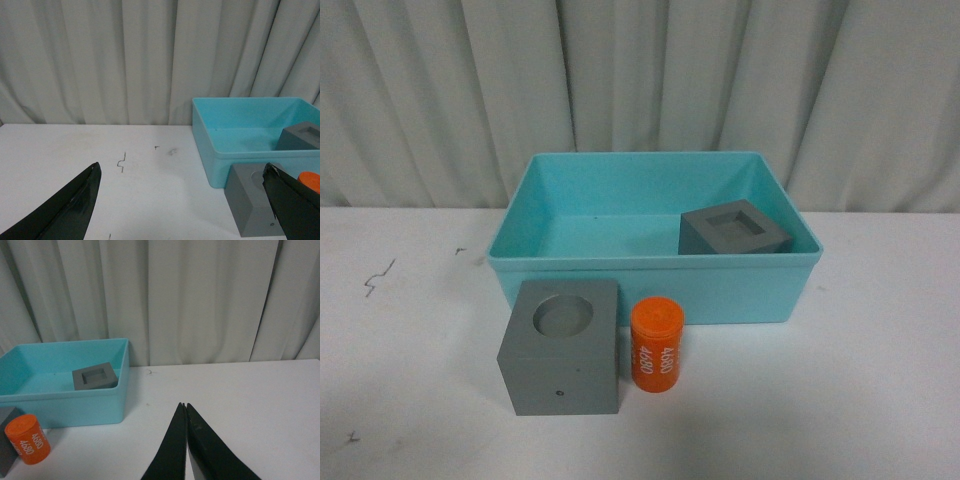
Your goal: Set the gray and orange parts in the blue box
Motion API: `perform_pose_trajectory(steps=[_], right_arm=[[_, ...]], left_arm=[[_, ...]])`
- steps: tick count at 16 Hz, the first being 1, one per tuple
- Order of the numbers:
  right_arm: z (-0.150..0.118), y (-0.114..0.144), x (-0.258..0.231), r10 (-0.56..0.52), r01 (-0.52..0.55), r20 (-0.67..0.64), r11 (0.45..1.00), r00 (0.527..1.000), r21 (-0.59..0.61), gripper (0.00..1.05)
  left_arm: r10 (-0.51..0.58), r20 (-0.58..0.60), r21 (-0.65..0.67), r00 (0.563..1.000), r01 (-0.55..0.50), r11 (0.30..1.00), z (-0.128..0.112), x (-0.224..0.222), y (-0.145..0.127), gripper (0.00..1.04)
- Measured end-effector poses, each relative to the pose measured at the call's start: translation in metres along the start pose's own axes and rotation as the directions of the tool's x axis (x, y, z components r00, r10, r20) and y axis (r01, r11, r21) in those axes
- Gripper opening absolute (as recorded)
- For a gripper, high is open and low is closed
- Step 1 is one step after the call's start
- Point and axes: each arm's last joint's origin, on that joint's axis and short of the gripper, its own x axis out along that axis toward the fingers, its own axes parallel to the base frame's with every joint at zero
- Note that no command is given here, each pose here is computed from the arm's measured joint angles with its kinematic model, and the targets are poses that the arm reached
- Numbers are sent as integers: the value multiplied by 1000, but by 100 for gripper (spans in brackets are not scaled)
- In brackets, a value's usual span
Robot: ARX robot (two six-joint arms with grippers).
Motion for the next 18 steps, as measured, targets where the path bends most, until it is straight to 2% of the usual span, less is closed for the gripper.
perform_pose_trajectory(steps=[3,5,9,11,13,15,18], right_arm=[[0,0,0,0,0,-2,1000,1000,0,38],[0,0,0,0,0,-2,1000,1000,0,55],[0,0,0,0,0,-2,1000,1000,0,100],[0,0,0,1,-1,-2,1000,1000,0,97],[0,0,0,1,-1,-2,1000,1000,0,98],[0,0,0,1,-1,-2,1000,1000,0,98],[0,0,0,1,-1,-2,1000,1000,0,98]], left_arm=[[-1,0,0,1000,1,1000,0,0,0,98],[-1,0,0,1000,1,1000,0,0,0,98],[-3,-3,0,1000,3,1000,0,0,0,98],[-131,-140,-101,982,117,988,1,9,-6,98],[-255,-141,-152,957,233,960,14,30,-27,98],[-294,-180,-192,939,259,947,16,64,-44,98],[-358,-327,-222,874,297,929,-8,110,-79,98]])
